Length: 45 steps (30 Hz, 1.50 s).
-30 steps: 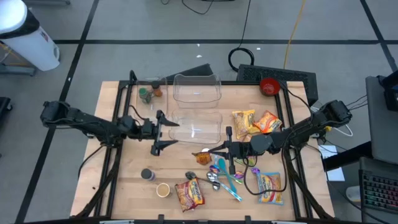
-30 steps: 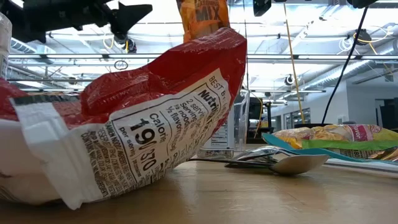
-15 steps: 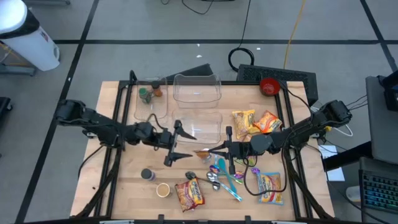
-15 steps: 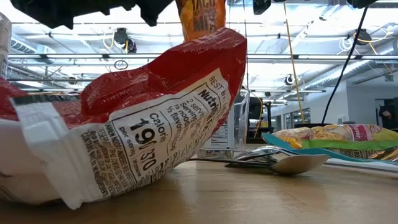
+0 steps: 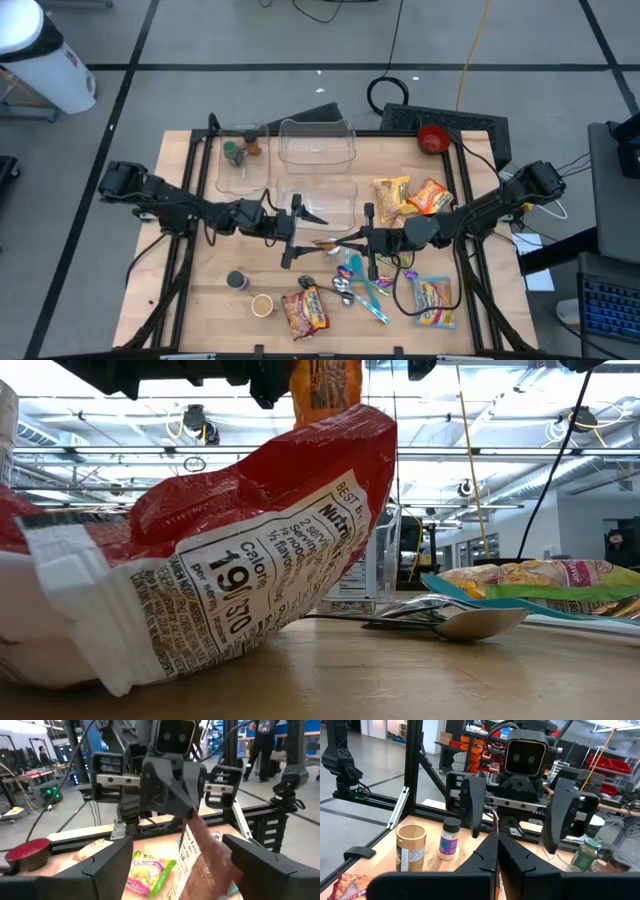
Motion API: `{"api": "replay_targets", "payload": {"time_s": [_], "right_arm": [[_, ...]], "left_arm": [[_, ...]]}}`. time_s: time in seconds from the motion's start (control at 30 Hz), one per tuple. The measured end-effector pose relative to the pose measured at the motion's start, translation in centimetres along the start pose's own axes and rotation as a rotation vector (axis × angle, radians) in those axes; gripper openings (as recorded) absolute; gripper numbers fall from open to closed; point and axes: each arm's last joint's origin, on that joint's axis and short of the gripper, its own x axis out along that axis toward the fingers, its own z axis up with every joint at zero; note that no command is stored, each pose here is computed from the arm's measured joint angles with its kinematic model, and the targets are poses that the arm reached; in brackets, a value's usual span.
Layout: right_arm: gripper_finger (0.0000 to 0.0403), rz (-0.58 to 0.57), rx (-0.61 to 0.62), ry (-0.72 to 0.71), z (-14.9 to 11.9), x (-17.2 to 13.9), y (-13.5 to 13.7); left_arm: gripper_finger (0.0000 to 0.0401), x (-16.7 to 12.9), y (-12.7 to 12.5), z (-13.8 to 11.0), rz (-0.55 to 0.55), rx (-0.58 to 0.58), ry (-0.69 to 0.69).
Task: Pick & Place Food Item
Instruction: Put the orange seasoning pack into the top left transparent bin
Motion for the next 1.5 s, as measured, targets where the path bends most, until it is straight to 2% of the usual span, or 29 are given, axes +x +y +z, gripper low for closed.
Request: {"api": "replay_targets", "payload": {"time_s": [0.13, 0.3, 0.77, 1.1, 1.23, 1.4, 1.5], "right_arm": [[0.0000, -0.037, -0.029, 0.005, 0.1, -0.2, 0.3], [0.0000, -0.028, -0.043, -0.002, 0.2, -0.3, 0.6], [0.0000, -0.031, -0.043, 0.001, 0.2, -0.3, 0.6], [0.0002, -0.027, -0.032, 0.004, 0.2, -0.3, 0.6], [0.0040, -0.023, -0.041, 0.035, 0.0, -0.4, 0.6], [0.0129, -0.093, 0.037, 0.104, 0.5, -1.5, -0.1], [0.0175, -0.110, 0.072, 0.160, 1.0, -2.7, -0.8]], "left_arm": [[0.0264, 0.0, 0.0, 0.0, -0.002, -0.002, 0.006], [0.0214, 0.0, 0.0, 0.0, 0.000, -0.002, 0.004], [0.0123, 0.0, 0.0, 0.0, 0.008, -0.031, 0.004], [0.0009, -0.2, 0.6, 0.1, -0.079, -0.022, -0.013], [0.0010, -0.5, 1.2, 0.6, -0.094, -0.062, -0.012], [0.0006, -1.5, 1.7, 1.6, -0.096, -0.059, -0.008], [0.0004, -2.2, 2.0, 2.3, -0.042, -0.040, 0.013]]}}
